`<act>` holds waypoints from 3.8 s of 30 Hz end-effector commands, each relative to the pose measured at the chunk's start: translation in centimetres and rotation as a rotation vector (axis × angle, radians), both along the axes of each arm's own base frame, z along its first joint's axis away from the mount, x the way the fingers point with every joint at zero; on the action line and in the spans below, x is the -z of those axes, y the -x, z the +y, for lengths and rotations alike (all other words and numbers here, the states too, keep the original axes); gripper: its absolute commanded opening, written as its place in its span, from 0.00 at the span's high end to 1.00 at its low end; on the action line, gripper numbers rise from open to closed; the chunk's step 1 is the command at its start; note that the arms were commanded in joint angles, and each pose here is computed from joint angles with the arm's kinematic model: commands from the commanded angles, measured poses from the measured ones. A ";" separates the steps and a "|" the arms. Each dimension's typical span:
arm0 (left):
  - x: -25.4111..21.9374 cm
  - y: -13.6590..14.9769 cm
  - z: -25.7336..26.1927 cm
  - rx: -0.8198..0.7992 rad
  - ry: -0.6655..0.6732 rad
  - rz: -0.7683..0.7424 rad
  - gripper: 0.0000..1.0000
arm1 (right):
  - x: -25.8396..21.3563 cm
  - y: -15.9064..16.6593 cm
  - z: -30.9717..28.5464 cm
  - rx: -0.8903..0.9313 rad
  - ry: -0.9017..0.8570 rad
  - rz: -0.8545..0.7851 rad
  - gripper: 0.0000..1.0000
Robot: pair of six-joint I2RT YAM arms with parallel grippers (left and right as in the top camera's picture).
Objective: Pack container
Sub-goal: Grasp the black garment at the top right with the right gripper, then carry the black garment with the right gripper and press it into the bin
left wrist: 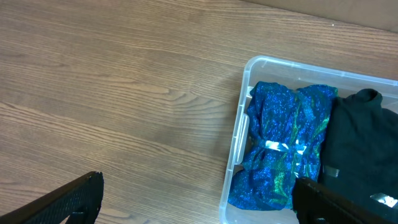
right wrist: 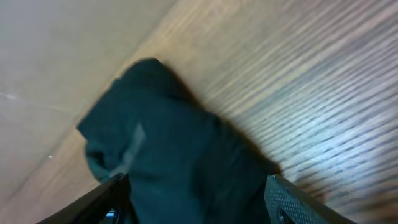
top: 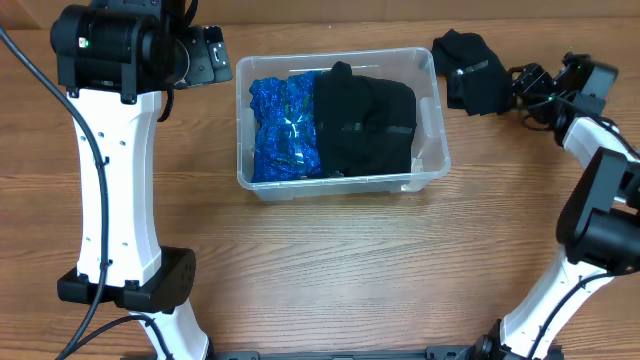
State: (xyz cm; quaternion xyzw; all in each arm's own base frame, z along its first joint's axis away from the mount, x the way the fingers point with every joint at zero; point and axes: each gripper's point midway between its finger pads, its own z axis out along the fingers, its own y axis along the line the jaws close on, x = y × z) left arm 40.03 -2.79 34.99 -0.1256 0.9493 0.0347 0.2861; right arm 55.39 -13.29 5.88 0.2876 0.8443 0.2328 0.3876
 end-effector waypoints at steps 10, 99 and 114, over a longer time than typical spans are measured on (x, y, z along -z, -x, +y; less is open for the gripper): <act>0.0 -0.1 0.4 -0.006 -0.018 -0.002 0.00 | 4.6 -1.4 0.6 0.043 0.063 0.035 0.28; 0.0 -0.1 0.3 -0.005 -0.018 -0.002 0.00 | -12.9 15.7 41.3 -1.049 0.142 -0.058 0.76; 0.0 -0.1 0.3 -0.005 -0.018 -0.002 0.00 | -20.5 17.9 34.0 -0.707 0.319 -0.042 0.41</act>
